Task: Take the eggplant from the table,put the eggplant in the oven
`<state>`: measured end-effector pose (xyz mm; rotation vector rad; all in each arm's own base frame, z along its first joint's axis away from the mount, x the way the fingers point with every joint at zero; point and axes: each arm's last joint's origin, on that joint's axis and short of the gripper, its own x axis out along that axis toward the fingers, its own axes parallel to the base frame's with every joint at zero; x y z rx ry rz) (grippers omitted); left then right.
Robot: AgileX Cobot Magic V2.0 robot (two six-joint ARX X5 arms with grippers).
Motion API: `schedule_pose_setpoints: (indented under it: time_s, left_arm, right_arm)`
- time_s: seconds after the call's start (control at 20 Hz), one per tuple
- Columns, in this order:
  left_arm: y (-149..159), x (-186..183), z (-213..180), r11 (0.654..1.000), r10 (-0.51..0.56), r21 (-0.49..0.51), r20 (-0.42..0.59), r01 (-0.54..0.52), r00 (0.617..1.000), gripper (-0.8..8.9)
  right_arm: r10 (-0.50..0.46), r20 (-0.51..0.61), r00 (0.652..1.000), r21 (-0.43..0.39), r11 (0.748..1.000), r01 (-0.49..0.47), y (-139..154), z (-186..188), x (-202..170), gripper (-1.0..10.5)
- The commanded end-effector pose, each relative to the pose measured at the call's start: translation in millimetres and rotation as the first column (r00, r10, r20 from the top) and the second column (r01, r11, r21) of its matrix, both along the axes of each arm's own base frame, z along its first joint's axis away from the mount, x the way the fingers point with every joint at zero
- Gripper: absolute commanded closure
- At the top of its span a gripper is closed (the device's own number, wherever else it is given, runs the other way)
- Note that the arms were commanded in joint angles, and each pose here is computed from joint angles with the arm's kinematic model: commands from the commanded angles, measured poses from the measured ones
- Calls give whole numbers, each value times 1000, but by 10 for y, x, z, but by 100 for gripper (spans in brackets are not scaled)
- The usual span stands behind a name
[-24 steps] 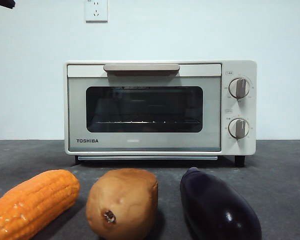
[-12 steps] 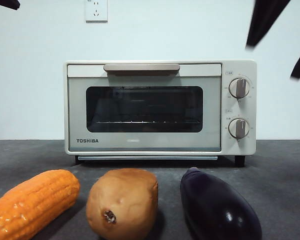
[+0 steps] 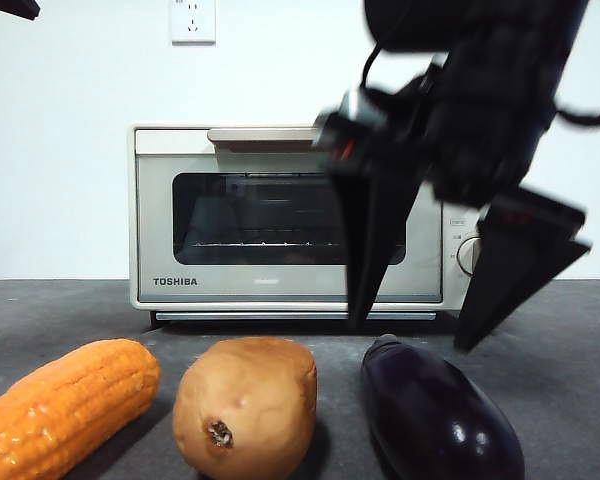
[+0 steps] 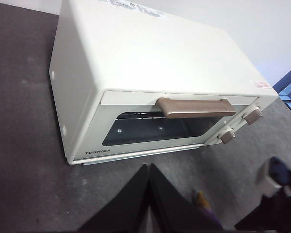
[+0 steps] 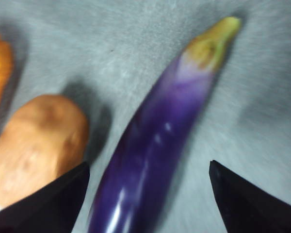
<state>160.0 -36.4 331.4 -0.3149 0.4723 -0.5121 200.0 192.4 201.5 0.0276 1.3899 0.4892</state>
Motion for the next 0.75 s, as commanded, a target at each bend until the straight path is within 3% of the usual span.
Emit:
schedule_pose_setpoints:
  time_s: [0.05, 0.3, 0.55, 0.75]
  left_arm:
    - [-6, 7, 51, 1000, -14, 12, 25, 14, 1000, 809]
    - [-6, 7, 51, 1000, -14, 13, 26, 14, 1000, 809]
    - [-5, 7, 50, 1000, -14, 12, 24, 14, 1000, 809]
    - [-16, 17, 50, 1000, -19, 12, 22, 19, 1000, 809]
  right_arm:
    - [1, -19, 1000, 10, 1000, 0, 118, -103, 50, 548]
    - [-18, -50, 999, -5, 1000, 17, 186, -283, 114, 562]
    - [-57, -43, 997, -48, 997, 55, 161, -283, 106, 785]
    - [-20, -43, 999, -36, 999, 19, 71, -62, 7, 793]
